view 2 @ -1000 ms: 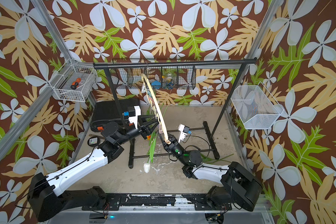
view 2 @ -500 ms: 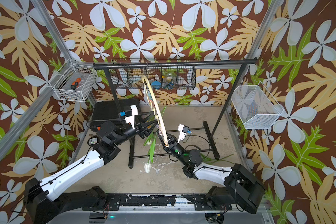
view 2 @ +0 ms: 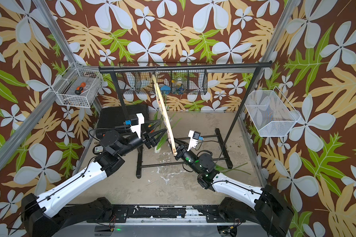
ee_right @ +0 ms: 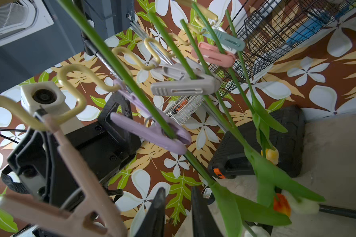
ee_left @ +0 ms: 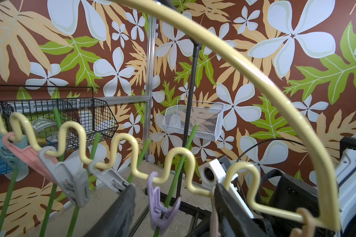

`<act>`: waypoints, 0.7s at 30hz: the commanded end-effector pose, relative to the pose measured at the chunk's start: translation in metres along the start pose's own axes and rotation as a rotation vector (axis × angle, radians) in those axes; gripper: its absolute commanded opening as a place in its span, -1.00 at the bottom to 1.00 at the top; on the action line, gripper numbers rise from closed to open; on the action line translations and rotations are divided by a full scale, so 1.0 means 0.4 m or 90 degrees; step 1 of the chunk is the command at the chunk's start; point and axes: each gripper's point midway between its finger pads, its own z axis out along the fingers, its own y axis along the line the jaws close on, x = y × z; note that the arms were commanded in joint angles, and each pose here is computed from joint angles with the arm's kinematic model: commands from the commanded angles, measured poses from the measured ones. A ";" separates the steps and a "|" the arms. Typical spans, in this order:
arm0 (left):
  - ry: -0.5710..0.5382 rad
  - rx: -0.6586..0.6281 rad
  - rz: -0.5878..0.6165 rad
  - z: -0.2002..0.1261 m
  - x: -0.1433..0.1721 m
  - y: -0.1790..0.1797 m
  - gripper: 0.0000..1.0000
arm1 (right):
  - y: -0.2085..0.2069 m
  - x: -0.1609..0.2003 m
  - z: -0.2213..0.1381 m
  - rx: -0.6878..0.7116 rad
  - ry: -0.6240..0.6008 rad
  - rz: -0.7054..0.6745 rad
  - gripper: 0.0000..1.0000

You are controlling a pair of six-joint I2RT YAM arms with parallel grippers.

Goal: Dry the flowers on a clothes hanger
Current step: Clamp the flower onto the hanger.

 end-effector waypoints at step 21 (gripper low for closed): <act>0.118 0.018 -0.008 -0.052 0.173 -0.009 0.32 | -0.121 -0.077 -0.129 0.172 0.044 -0.155 -0.48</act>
